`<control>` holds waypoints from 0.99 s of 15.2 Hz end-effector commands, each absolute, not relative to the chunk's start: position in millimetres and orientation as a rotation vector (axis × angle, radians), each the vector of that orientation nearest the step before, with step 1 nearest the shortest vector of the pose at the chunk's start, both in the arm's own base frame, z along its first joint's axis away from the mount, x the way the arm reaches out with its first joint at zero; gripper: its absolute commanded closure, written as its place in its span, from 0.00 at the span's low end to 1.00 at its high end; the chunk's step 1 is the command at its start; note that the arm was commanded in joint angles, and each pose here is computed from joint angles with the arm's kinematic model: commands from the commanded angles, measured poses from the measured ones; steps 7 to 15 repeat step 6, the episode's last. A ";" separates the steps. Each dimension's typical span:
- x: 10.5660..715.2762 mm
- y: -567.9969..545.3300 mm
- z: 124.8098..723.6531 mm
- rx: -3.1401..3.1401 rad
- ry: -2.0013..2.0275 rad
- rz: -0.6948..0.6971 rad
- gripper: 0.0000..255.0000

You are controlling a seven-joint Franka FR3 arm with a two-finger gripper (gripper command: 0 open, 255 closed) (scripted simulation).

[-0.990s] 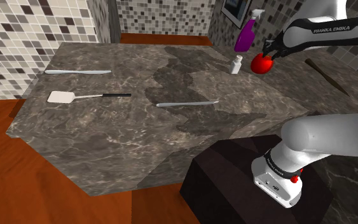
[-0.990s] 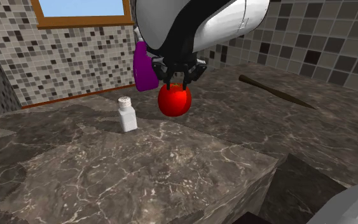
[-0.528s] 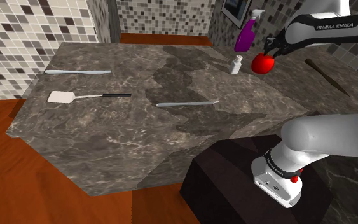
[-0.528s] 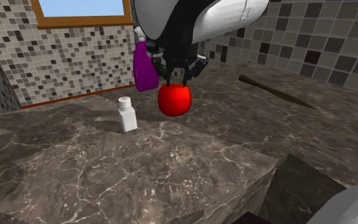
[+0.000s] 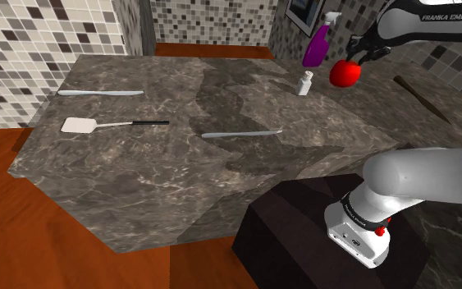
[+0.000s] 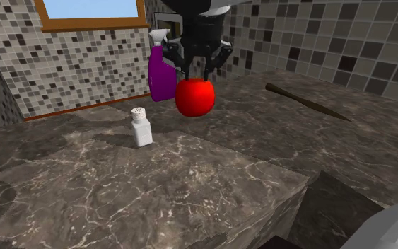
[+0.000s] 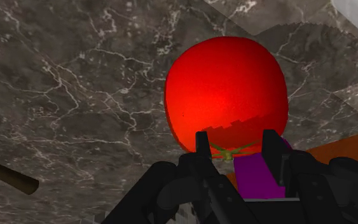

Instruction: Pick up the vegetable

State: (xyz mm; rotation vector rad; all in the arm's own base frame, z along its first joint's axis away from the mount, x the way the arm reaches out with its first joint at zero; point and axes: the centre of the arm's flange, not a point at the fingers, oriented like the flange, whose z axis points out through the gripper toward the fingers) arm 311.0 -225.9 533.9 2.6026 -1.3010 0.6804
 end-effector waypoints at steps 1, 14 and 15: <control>311.8 -225.7 544.8 2.603 -1.301 0.680 1.00; 311.8 -225.7 561.4 2.603 -1.301 0.680 1.00; 311.8 -225.7 561.4 2.603 -1.301 0.680 1.00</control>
